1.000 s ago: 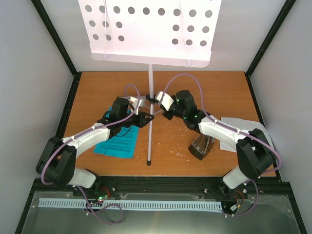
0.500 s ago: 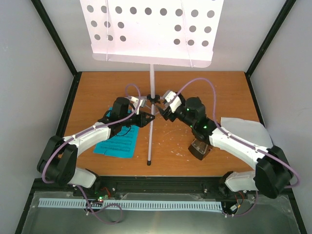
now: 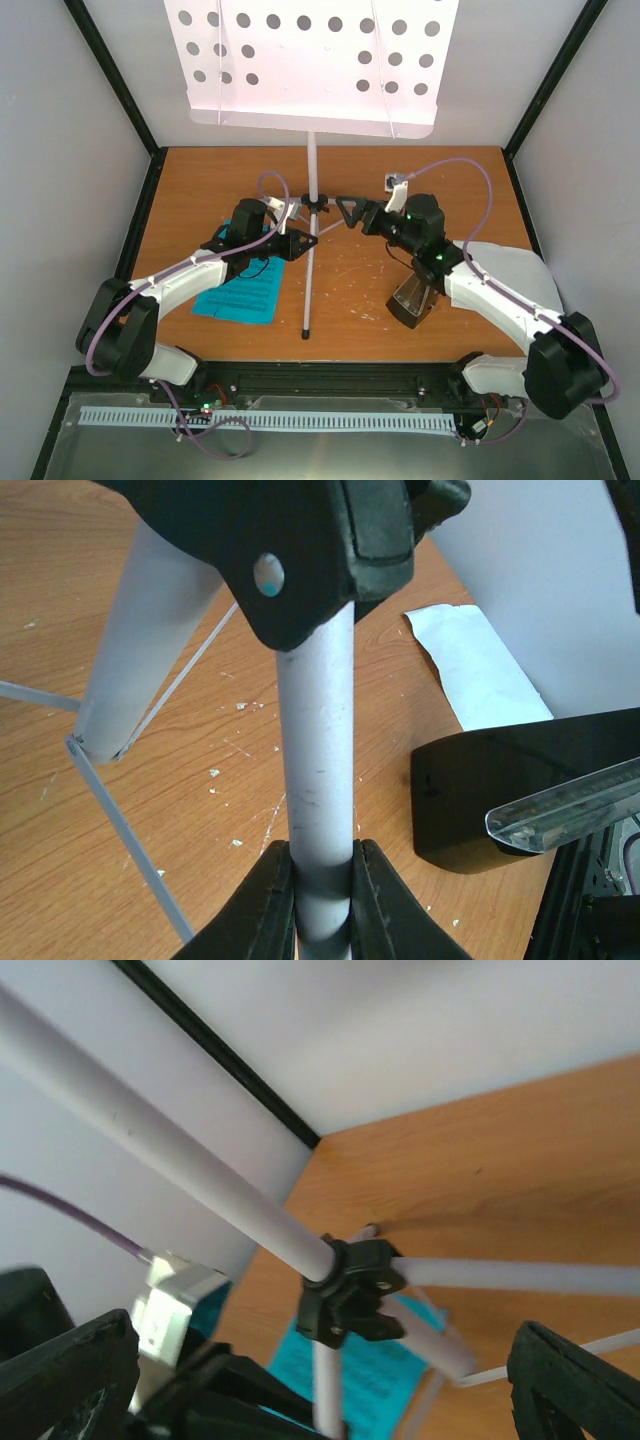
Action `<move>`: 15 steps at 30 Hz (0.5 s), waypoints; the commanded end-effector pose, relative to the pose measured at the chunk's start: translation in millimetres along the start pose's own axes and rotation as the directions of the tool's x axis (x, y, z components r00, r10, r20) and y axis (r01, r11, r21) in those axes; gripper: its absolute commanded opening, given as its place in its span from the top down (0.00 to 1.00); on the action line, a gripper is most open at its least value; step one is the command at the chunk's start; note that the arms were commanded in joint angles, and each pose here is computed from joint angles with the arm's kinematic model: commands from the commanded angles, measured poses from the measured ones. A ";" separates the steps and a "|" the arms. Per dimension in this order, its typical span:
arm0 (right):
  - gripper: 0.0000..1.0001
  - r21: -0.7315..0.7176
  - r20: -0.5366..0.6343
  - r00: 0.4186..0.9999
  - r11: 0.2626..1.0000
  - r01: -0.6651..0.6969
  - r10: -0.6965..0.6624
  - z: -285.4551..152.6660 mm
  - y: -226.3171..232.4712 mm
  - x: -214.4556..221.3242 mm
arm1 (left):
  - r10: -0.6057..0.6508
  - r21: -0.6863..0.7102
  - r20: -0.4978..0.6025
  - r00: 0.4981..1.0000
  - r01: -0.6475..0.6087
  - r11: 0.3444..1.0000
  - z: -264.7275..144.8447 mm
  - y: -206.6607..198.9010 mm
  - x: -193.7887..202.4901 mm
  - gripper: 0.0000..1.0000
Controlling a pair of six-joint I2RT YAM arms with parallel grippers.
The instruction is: Pack up the instrument practice props
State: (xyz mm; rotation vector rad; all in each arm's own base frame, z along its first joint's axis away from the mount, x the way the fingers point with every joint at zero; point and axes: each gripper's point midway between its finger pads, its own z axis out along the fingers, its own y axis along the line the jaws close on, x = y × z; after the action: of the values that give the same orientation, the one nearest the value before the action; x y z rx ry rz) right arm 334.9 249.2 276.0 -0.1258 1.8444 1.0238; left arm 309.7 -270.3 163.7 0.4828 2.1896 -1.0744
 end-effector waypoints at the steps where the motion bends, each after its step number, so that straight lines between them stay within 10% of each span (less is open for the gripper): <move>1: 0.02 -0.026 -0.097 0.899 0.902 -0.432 0.427 17.1 8.0 4.2 | 0.069 0.032 0.055 0.996 -0.071 0.997 -2.5 -14.6 -21.6 1.00; 8: 0.01 -0.002 -0.131 0.666 0.672 -0.741 0.734 38.6 -3.3 20.9 | 0.064 0.060 0.062 0.996 -0.068 0.996 -3.7 -21.6 -25.8 1.00; 15: 0.06 -0.012 -0.155 0.588 0.594 -0.804 0.794 57.6 -4.9 23.4 | 0.060 0.062 0.056 0.997 -0.064 0.996 -2.8 -21.2 -24.7 1.00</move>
State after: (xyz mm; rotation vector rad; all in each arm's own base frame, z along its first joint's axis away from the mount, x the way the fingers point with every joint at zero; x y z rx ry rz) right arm 357.7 287.1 227.0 0.6131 2.0714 1.6191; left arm 309.5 -270.5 163.9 0.4827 2.1897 -1.0777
